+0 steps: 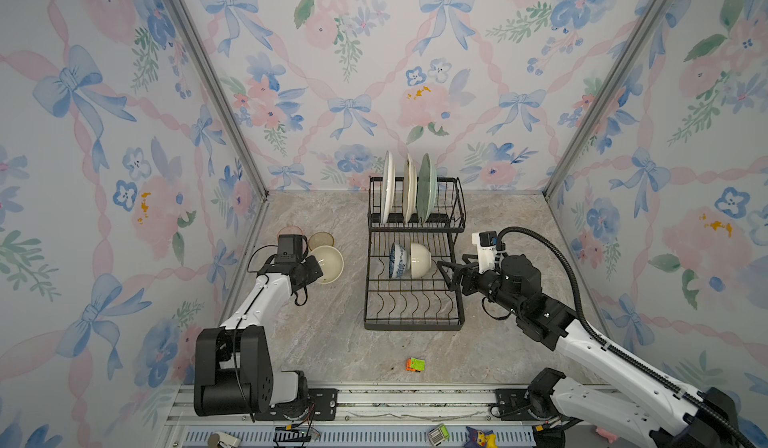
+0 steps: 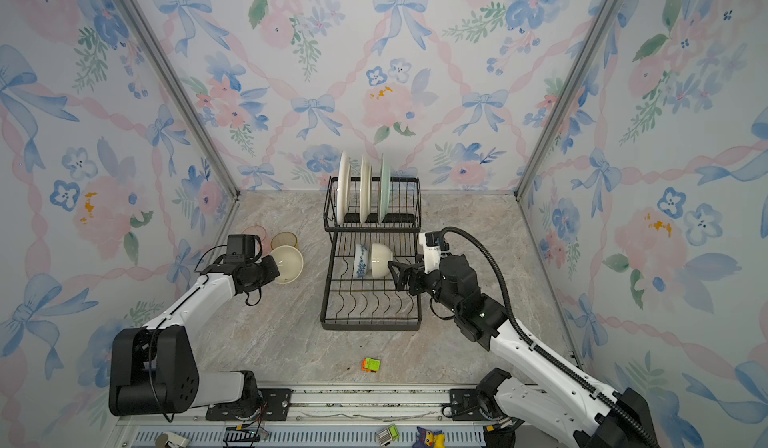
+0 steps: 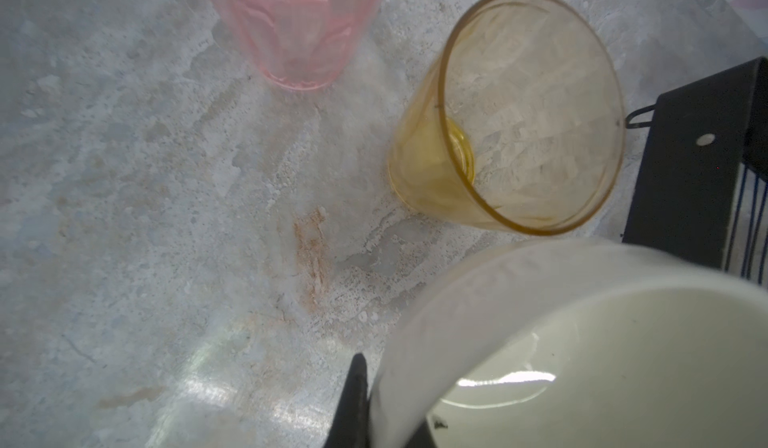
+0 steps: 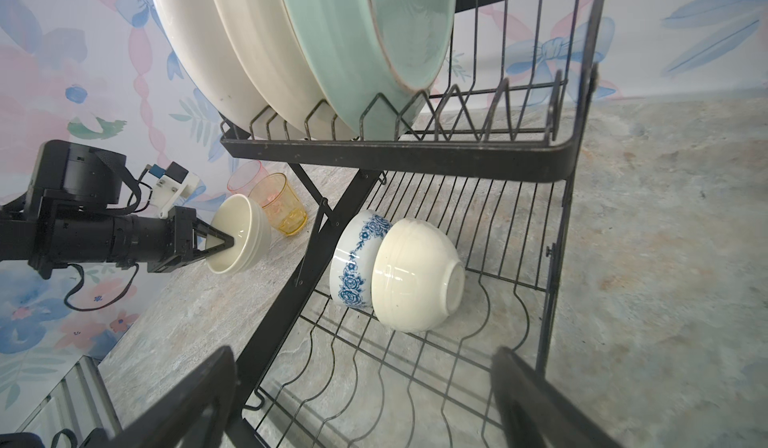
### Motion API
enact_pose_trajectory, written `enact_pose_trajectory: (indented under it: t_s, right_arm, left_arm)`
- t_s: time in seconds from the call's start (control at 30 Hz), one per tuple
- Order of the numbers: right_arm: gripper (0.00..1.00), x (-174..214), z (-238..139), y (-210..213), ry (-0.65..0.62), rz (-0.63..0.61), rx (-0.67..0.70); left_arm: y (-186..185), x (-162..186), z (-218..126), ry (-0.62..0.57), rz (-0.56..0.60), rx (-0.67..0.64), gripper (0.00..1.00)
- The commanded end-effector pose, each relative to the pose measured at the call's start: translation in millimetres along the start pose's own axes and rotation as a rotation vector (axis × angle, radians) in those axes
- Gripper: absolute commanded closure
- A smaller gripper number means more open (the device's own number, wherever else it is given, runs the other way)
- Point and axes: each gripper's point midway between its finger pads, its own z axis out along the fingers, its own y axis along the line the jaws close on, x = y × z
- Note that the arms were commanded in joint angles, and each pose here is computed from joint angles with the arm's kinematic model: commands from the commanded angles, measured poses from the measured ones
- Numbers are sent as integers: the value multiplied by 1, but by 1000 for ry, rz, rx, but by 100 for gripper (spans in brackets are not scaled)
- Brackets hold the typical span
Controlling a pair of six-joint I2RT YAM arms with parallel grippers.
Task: Unload the mixed dishes from the dish rack
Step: 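Lower the cream bowl onto the table near the amber glass with the left gripper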
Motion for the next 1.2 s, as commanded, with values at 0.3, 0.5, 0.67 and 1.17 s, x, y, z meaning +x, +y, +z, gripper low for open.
enact_pose_trajectory:
  t_s: [0.3,0.5,0.67,1.17]
  right_arm:
    - [3,3,11,4,21,32,2]
    - [3,5,14,6,38,32,-4]
    - [3,7,14,7,51,38,-9]
    - [3,18,39,8,109,66,3]
  left_arm:
    - [20,-4,12,49,19,-35,100]
    - [16,-2,18,89,22,-23,82]
    - [10,1,19,106,19,11,71]
    - [-3,-10,-24,-12,65,85,2]
